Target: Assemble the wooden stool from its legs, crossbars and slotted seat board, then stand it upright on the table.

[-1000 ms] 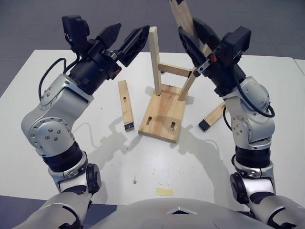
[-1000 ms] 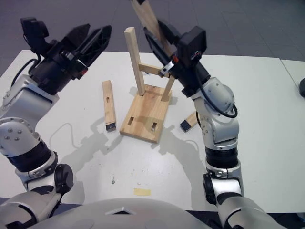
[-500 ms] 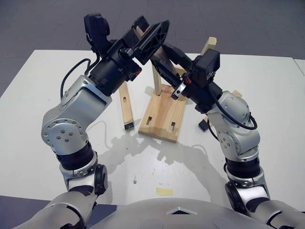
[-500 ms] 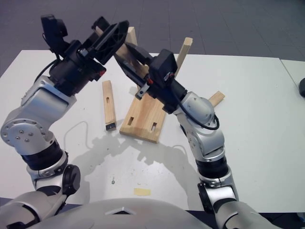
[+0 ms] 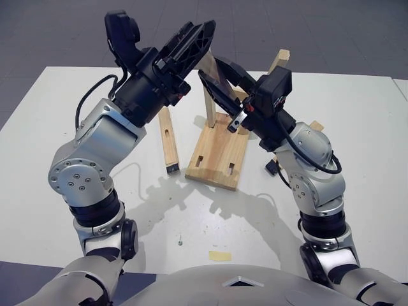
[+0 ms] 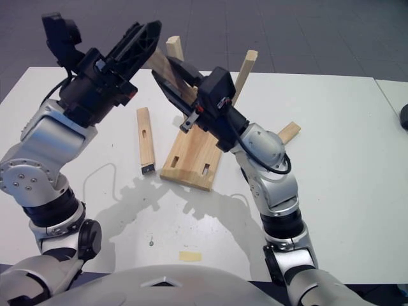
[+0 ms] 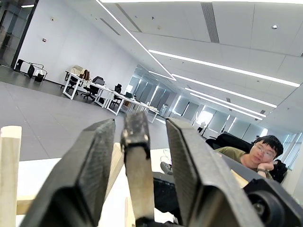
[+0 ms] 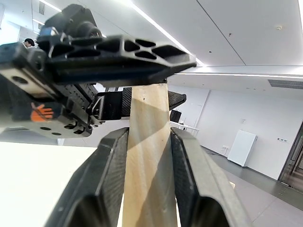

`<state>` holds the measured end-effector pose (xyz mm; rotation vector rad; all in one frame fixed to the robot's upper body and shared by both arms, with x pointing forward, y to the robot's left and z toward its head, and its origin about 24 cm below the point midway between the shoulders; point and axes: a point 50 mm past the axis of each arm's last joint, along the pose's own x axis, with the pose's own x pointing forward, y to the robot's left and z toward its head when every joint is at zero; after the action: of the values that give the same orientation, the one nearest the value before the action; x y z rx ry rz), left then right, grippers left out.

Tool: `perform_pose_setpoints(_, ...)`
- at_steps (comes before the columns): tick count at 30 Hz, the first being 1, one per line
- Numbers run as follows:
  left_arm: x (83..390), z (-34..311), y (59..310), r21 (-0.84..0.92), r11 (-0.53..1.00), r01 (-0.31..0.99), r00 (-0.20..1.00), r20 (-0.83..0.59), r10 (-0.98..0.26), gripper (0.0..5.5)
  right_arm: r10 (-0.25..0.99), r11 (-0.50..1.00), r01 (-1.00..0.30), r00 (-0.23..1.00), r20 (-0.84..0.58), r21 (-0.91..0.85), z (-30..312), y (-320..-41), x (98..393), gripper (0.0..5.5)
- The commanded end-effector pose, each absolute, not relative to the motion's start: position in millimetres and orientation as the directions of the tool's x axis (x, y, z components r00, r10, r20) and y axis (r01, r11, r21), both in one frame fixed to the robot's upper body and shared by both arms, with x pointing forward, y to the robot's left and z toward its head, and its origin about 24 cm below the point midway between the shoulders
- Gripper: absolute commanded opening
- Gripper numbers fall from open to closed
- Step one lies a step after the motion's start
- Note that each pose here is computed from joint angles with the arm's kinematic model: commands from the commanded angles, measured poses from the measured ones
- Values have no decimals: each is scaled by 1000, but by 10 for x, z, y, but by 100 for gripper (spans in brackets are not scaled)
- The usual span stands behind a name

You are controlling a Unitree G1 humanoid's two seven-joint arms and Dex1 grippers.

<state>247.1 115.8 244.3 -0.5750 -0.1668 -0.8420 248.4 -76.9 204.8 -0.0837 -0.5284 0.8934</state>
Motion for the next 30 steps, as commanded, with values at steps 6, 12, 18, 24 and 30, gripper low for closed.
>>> perform_pose_setpoints(6,2494,2383,1164,-333,599,728,685,304,-662,44,749,643,-721,521,409,-258,2045,-775,2504,126)
perform_pose_setpoints(12,2546,2565,1314,-352,622,699,713,400,-576,43,743,657,-714,558,370,-242,1952,-778,2541,175)
perform_pose_setpoints(18,2665,2533,1703,-297,854,428,885,330,-329,42,653,753,-634,684,324,-179,1808,-989,2653,282)
perform_pose_setpoints(24,2507,1973,1904,-249,966,64,995,87,-44,42,534,845,-510,796,285,-159,1702,-1276,2718,382)
perform_pose_setpoints(30,2644,1477,1905,-476,873,-103,994,-9,112,42,483,876,-462,829,282,-139,1666,-1347,2725,488)
